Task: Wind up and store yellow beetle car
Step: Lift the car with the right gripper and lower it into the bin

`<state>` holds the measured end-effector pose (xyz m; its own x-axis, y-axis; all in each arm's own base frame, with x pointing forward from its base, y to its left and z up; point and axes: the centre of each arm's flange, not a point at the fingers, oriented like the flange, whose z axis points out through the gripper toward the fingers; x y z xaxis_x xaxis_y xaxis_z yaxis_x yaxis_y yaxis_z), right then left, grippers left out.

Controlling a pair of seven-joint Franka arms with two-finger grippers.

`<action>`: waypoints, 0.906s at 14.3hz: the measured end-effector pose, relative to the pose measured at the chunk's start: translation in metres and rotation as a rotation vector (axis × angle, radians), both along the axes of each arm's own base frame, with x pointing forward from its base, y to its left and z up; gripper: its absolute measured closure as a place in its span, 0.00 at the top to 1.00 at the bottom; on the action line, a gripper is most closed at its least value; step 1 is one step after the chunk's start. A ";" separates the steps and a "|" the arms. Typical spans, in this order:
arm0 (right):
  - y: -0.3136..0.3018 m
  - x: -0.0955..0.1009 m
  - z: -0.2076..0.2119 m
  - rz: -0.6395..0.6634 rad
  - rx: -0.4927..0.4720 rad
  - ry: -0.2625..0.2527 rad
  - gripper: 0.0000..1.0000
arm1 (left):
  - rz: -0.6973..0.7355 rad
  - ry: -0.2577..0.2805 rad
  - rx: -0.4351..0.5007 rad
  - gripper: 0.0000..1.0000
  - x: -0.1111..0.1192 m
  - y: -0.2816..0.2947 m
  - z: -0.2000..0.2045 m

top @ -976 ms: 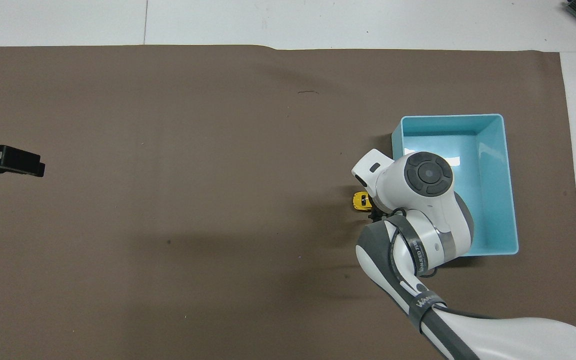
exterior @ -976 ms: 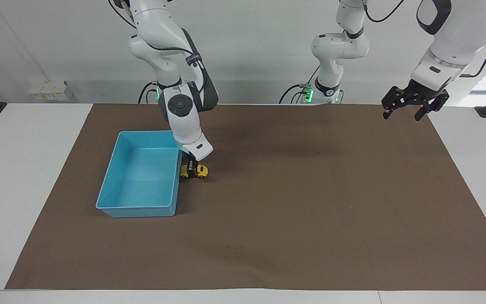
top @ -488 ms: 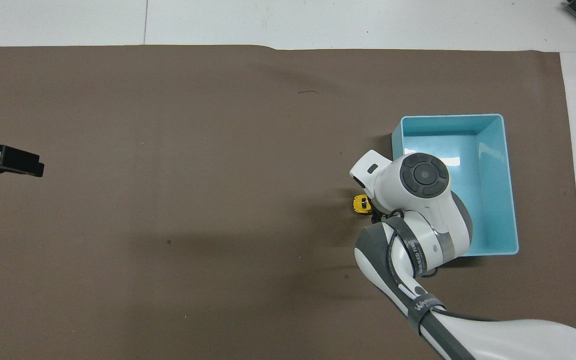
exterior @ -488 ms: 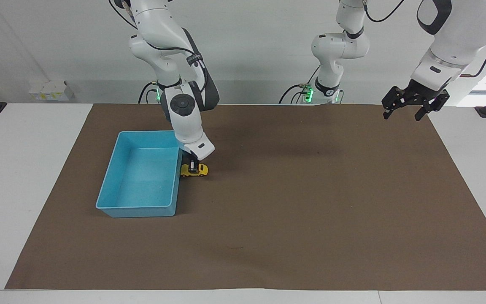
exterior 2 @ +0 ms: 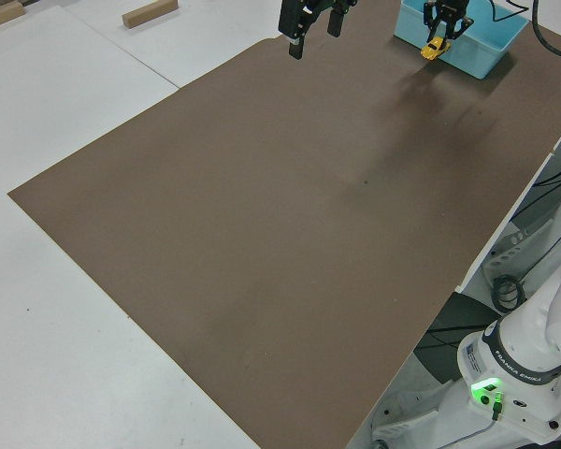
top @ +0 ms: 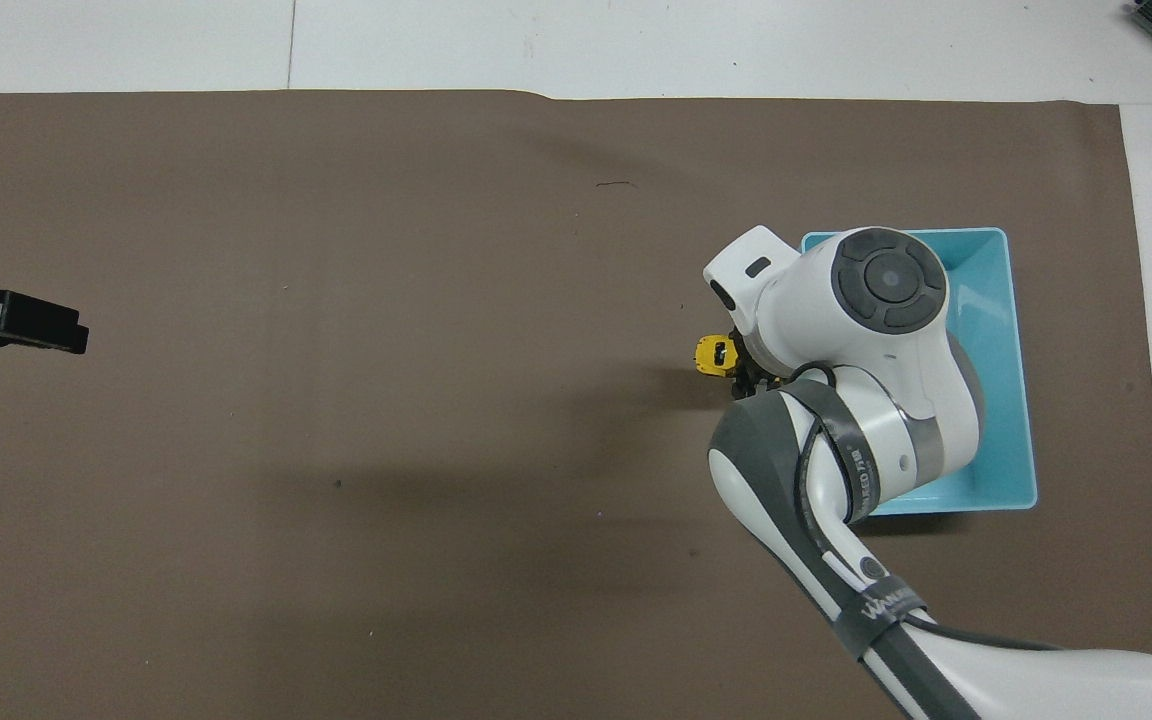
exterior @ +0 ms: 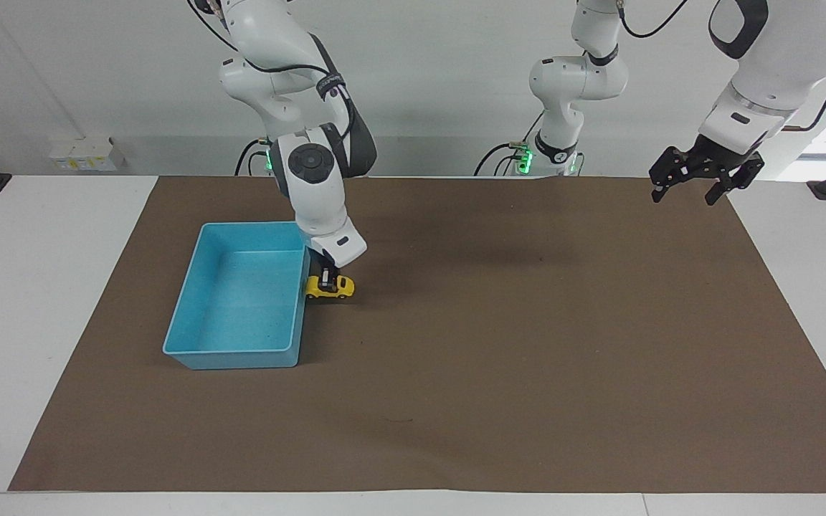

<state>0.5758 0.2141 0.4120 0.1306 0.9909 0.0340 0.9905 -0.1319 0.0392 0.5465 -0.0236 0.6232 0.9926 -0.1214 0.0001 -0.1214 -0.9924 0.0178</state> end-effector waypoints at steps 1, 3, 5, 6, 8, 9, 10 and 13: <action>0.008 0.001 0.013 -0.010 0.008 -0.003 0.39 | 0.000 0.000 0.000 1.00 0.000 0.000 0.000; 0.012 0.002 0.031 -0.022 -0.001 0.023 0.39 | 0.000 0.000 0.000 1.00 0.000 0.000 0.000; -0.008 0.003 0.044 -0.031 -0.018 0.058 0.39 | 0.000 0.000 0.000 1.00 0.000 0.000 0.000; -0.027 0.005 0.050 -0.024 -0.024 0.073 0.39 | 0.000 0.000 0.000 1.00 0.000 0.000 0.000; -0.062 0.008 0.057 -0.014 -0.031 0.096 0.39 | 0.000 0.000 0.000 1.00 0.000 0.000 0.000; -0.075 0.009 0.057 -0.010 -0.033 0.106 0.39 | 0.000 0.000 0.000 1.00 0.000 0.000 0.000; -0.086 0.008 0.053 -0.008 -0.037 0.115 0.39 | 0.000 0.000 0.000 1.00 0.000 0.000 0.000; -0.125 -0.009 0.022 -0.008 -0.051 0.116 0.39 | 0.000 0.000 0.000 1.00 0.000 0.000 0.000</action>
